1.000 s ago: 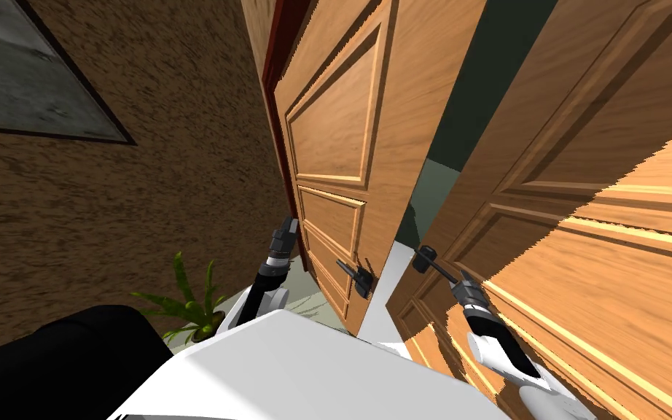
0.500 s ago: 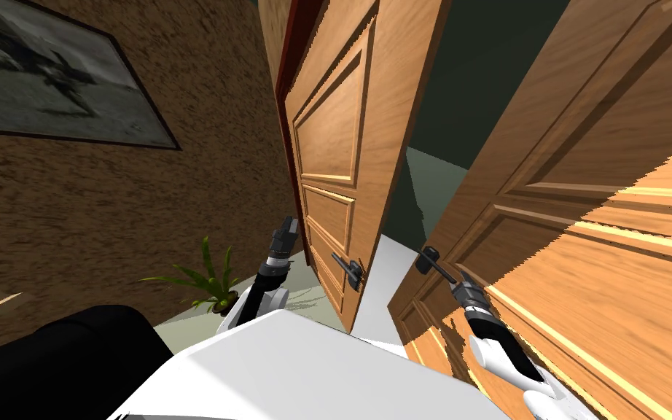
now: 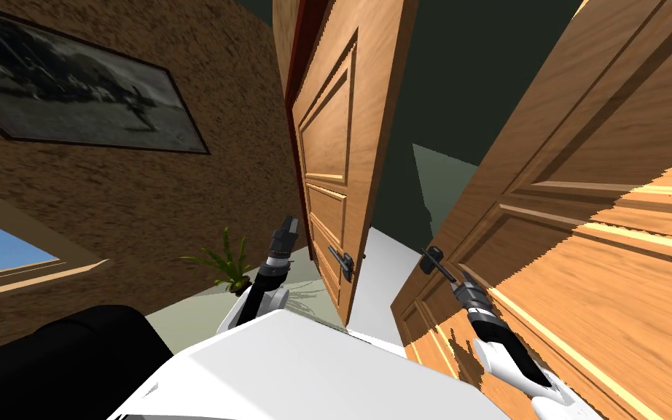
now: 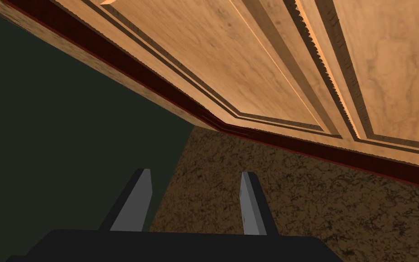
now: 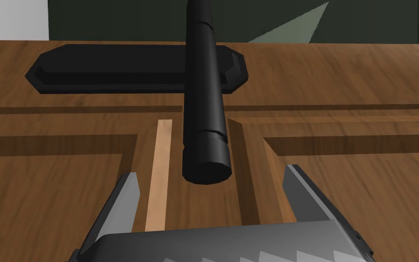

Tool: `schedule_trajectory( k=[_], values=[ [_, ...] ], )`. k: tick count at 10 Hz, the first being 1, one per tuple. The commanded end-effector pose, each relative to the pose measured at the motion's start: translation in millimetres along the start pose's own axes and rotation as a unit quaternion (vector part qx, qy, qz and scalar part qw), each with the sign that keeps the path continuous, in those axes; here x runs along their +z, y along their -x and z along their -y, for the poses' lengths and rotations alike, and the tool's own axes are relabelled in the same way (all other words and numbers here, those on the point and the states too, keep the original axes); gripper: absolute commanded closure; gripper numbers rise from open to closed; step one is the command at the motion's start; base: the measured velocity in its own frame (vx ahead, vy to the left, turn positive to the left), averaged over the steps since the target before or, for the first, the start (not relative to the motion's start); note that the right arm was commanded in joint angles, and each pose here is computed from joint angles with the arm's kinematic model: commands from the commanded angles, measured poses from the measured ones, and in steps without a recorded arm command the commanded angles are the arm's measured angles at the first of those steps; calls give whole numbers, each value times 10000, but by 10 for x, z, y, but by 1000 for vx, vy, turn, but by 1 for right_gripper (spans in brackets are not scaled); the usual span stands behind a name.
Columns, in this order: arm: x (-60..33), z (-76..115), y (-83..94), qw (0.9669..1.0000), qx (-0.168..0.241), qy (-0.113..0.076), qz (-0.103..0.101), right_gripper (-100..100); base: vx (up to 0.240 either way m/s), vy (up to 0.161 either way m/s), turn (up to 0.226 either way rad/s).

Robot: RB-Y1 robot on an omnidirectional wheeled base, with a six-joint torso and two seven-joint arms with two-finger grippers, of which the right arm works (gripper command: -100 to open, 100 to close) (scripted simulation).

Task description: Push the door open

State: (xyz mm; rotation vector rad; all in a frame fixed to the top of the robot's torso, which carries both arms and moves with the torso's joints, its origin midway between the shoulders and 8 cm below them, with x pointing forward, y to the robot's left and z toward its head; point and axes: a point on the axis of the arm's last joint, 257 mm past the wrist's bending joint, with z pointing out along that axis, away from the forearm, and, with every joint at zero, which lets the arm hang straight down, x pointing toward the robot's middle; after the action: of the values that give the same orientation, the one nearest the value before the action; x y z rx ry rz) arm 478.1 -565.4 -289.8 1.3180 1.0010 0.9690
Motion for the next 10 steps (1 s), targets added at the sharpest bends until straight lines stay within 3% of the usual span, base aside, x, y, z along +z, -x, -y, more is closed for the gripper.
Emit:
schedule_trajectory(
  k=[1,5,7,10],
  values=[
    [-19,-4,16,10000,-23,-1,-47,-100,-85,-142,169],
    [-110,-9,1,9995,-94,-20,-304,-100,-116,-103,104],
    [-160,-6,-33,9989,-115,-36,-463,-100,-57,103,-217],
    [-205,0,-85,9980,-120,-52,-620,-100,34,193,-215]
  ],
)
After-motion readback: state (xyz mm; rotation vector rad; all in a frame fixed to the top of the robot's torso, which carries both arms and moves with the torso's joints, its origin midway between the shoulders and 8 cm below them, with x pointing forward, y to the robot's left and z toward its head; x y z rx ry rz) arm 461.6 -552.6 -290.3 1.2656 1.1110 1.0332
